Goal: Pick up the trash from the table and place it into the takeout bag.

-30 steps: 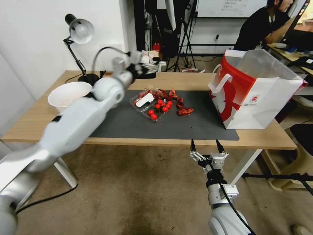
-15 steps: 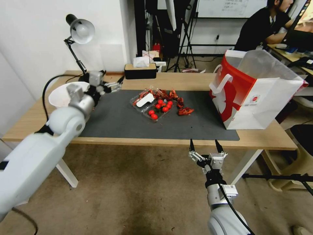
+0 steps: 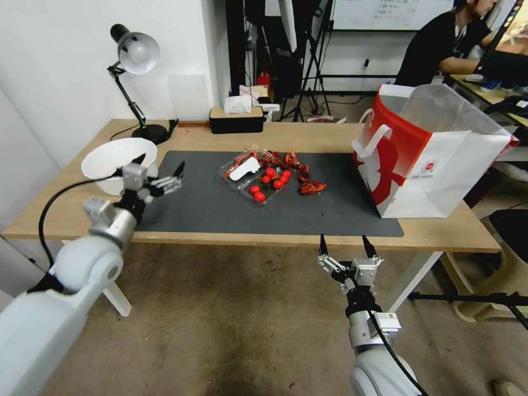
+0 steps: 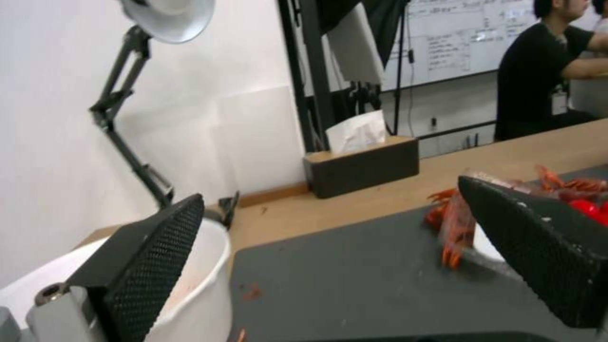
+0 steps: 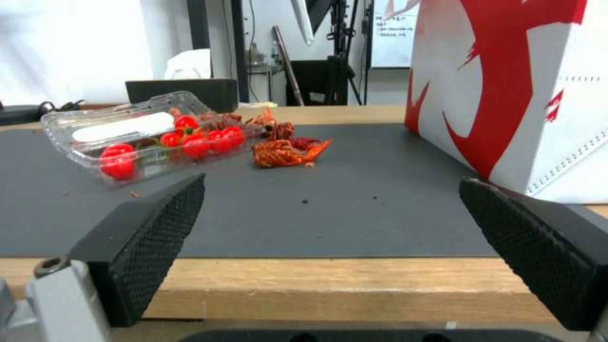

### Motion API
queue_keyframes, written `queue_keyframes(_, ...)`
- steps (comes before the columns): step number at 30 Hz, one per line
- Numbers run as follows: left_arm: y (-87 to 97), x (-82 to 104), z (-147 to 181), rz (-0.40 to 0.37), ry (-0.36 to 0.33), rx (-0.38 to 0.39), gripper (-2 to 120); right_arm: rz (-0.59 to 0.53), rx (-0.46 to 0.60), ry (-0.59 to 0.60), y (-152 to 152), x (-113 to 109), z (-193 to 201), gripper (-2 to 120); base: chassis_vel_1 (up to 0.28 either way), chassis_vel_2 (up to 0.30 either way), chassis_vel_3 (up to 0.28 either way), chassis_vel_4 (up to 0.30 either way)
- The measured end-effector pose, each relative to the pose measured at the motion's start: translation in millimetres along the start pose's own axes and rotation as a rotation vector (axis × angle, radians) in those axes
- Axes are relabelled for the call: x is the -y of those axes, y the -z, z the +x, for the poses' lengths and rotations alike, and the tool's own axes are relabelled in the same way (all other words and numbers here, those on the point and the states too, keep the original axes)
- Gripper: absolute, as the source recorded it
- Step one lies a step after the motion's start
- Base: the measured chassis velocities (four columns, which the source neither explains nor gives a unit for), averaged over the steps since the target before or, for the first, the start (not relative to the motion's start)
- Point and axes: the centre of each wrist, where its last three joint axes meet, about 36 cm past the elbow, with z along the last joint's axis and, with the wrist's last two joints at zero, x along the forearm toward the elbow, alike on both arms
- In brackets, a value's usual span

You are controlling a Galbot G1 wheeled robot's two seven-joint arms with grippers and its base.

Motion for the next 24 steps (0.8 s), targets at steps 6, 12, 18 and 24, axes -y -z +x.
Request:
queue_keyframes(6, -15.7, 4.2, 29, -0.004, 0.015, -0.019, 100, -0.001, -0.001, 0.001, -1, -1, 0, 100, 0.0, 0.0, 0.0, 0.0)
queue_keyframes(12, -41.8, 14.4, 65, -0.018, 0.024, -0.05, 100, -0.001, -0.001, -0.001, -1, -1, 0, 100, 0.0, 0.0, 0.0, 0.0)
queue_keyframes(18, -62.6, 20.9, 86, -0.009, 0.029, -0.062, 100, 0.001, 0.0, -0.004, -2, -1, -1, 100, 0.0, 0.0, 0.0, 0.0)
queue_keyframes(24, -71.8, 24.7, 96, 0.009, 0.045, -0.061, 100, 0.0, -0.005, -0.006, -2, -1, 1, 100, 0.0, 0.0, 0.0, 0.0)
